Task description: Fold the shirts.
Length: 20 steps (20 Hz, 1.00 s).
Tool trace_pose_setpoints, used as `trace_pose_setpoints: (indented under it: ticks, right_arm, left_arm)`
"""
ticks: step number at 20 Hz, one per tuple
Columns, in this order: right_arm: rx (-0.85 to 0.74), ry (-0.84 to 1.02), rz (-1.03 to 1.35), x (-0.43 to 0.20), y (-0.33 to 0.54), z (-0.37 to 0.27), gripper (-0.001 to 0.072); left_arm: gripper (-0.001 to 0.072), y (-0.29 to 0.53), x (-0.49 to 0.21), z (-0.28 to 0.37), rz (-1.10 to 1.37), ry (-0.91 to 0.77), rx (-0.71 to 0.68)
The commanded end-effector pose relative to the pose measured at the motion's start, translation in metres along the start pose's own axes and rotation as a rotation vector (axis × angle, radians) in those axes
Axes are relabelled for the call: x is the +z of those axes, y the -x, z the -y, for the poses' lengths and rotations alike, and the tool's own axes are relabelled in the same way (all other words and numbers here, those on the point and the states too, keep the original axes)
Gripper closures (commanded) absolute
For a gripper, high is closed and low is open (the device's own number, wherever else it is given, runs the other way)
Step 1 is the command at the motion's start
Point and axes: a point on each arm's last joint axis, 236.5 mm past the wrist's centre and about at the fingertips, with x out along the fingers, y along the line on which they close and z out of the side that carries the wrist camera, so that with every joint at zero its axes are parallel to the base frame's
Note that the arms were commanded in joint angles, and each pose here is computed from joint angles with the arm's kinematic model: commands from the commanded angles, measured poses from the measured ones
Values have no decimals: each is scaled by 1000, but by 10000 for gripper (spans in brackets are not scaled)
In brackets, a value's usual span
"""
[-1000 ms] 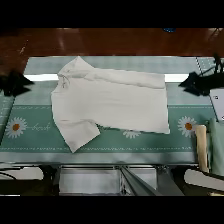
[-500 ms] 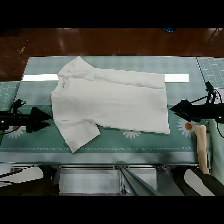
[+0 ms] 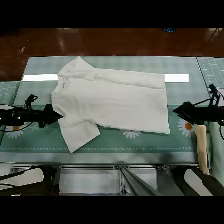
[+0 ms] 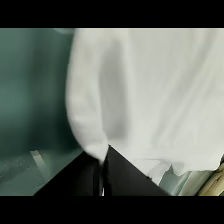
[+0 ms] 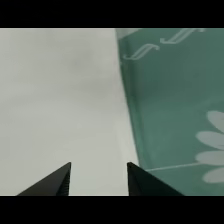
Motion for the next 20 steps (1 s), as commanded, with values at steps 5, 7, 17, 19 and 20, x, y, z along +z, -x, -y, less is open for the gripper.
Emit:
trace_pose_setpoints:
  ticks: [5, 7, 17, 19, 20]
  right_arm:
    - [-38, -199, -246, -86, -18, 48, 299]
    - [17, -227, -256, -97, -28, 40, 298]
    - [86, -295, -180, -73, -75, 12, 313]
    - [165, -263, -175, -55, -82, -16, 458]
    - [183, -225, -188, -48, -83, -27, 579]
  left_arm:
    - [689, 0, -10, 17, -52, -61, -34]
    - [689, 0, -11, 18, -58, -62, -36]
    - [689, -3, -13, 20, -63, -75, -32]
    - [689, -3, -13, 19, -64, -80, -31]
    - [689, -3, -12, 19, -60, -80, -31]
